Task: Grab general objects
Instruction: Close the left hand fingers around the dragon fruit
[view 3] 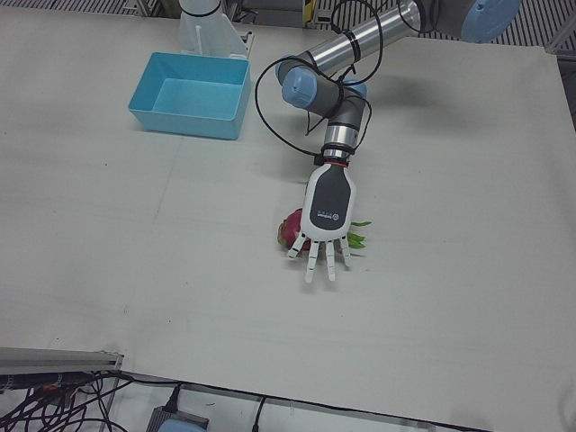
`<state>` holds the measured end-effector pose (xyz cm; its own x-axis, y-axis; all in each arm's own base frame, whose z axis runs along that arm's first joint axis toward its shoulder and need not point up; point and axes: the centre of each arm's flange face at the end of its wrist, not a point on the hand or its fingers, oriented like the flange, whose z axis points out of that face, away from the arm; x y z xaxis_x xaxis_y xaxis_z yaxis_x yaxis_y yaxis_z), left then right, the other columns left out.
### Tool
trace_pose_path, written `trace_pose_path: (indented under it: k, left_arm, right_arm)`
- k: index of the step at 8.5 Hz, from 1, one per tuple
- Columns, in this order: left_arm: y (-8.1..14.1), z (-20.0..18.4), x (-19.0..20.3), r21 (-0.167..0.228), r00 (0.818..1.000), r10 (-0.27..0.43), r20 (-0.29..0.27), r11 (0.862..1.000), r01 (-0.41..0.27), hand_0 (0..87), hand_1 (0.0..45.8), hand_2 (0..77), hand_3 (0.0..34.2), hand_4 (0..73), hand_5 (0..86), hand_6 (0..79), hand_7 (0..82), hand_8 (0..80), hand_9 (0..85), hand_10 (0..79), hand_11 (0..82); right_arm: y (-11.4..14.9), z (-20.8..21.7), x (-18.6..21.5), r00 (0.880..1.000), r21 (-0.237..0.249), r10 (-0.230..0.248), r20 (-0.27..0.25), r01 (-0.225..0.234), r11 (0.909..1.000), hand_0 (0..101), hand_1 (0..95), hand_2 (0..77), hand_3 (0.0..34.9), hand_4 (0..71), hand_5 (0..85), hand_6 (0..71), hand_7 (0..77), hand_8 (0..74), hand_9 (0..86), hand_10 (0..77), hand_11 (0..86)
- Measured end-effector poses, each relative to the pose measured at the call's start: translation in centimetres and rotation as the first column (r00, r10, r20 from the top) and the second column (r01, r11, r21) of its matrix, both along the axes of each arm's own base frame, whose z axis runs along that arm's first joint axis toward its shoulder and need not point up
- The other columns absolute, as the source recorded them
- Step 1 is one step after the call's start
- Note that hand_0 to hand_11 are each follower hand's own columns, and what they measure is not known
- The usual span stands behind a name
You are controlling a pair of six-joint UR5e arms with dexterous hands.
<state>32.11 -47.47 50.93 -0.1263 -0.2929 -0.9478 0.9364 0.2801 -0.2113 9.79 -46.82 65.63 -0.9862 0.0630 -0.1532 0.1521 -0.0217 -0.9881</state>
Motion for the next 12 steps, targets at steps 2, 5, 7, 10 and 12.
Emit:
trace_pose_path:
  k: [2,5,7,10,12]
  left_arm:
    - [0.0,0.1,0.0,-0.001,1.0,-0.001,0.003,1.0,0.001,79.7,0.0,1.1,29.2,0.0,36.5,0.5,7.6,9.3,1.1,37.1,0.5]
    - [0.0,0.2,-0.2,-0.001,1.0,-0.01,0.008,1.0,0.01,79.7,0.0,0.5,29.6,4.9,63.8,0.5,37.1,20.7,10.4,37.1,0.5]
    - [0.4,0.6,0.3,-0.002,1.0,-0.013,0.019,1.0,0.013,79.7,0.0,1.1,24.7,19.1,70.4,25.6,57.3,34.4,33.8,37.1,13.1]
    - [1.0,0.0,1.0,0.008,1.0,-0.02,0.008,1.0,0.02,79.6,0.0,1.1,17.1,25.6,72.5,42.5,69.3,49.1,55.1,37.1,33.8]
    - [1.6,-3.0,0.2,0.026,1.0,-0.013,-0.029,1.0,0.014,79.6,0.0,3.3,7.3,33.8,69.8,51.3,67.6,55.1,61.6,37.1,42.5]
  right_arm:
    - [0.0,0.0,0.0,1.0,0.001,0.0,0.0,0.0,1.0,0,94.9,77.4,0.0,0.0,0.0,0.0,0.0,0.0,0.5,0.0,0.0]
    - [0.0,-0.1,0.0,1.0,0.0,0.0,-0.001,0.0,1.0,0,94.9,77.4,0.0,0.0,0.0,0.0,0.0,0.0,0.5,0.0,0.0]
    - [0.0,-0.1,0.0,1.0,0.0,0.001,-0.001,-0.001,1.0,0,94.9,77.4,0.0,0.0,0.0,0.0,0.0,0.0,0.5,0.0,0.5]
    - [0.0,-0.1,0.1,1.0,0.001,0.002,-0.001,-0.002,1.0,0,94.9,77.4,0.0,0.0,0.0,0.0,0.0,0.0,0.5,0.0,0.5]
    - [0.0,-0.1,0.1,1.0,0.002,0.001,-0.001,-0.001,1.0,0,94.9,77.4,0.0,0.0,0.0,0.0,0.0,0.0,0.5,0.0,0.0]
